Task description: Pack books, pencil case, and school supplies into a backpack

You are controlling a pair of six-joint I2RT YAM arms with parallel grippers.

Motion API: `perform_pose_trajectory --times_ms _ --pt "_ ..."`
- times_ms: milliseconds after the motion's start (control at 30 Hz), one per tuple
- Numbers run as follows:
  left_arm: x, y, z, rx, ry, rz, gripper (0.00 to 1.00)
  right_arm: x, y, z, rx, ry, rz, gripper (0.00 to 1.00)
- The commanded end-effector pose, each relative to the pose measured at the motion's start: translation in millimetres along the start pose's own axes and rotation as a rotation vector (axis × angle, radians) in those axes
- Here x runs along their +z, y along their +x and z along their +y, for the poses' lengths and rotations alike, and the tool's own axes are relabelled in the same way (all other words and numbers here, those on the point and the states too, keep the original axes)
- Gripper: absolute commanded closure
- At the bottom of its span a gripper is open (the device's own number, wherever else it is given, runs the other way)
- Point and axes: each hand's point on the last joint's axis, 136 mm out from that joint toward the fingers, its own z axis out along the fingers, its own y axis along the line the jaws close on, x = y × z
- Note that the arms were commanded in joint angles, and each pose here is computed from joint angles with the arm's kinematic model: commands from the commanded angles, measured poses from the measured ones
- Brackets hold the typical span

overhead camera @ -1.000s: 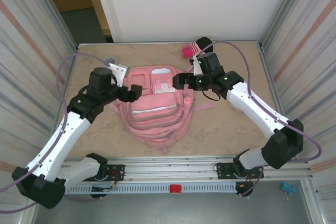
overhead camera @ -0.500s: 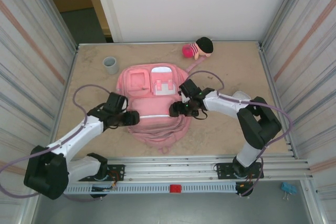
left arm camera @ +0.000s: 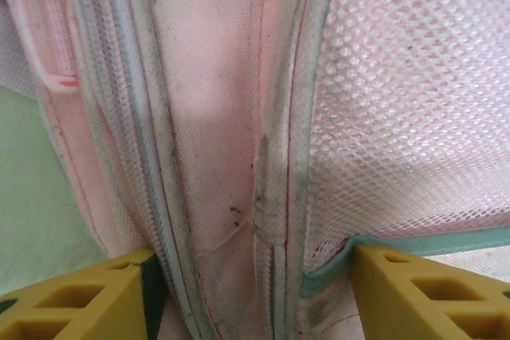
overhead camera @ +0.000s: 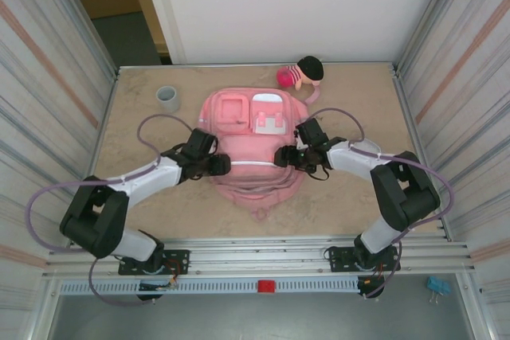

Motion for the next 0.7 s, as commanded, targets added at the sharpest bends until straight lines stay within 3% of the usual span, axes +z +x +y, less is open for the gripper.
perform_pose_trajectory --times_ms 0,133,233,433,533,667 --pt "-14 -29 -16 0.029 -0.004 -0.071 0.30 -19 8 -29 -0.008 0.124 0.038 0.19" --pt "-72 -71 -17 0.064 -0.047 -0.231 0.13 -85 -32 -13 -0.065 0.116 -0.114 0.12" --pt "-135 -106 -4 0.108 -0.135 -0.427 0.02 -147 -67 -10 -0.103 0.131 -0.289 0.00" --pt "-229 -143 31 0.267 -0.353 -0.826 0.01 -249 -110 -24 -0.184 0.188 -0.686 0.00" --pt "-237 -138 47 0.344 -0.428 -0.928 0.01 -276 -114 -35 -0.224 0.214 -0.853 0.00" --pt "-206 -122 74 0.372 -0.460 -0.945 0.01 -264 -112 -81 -0.244 0.360 -0.957 0.00"
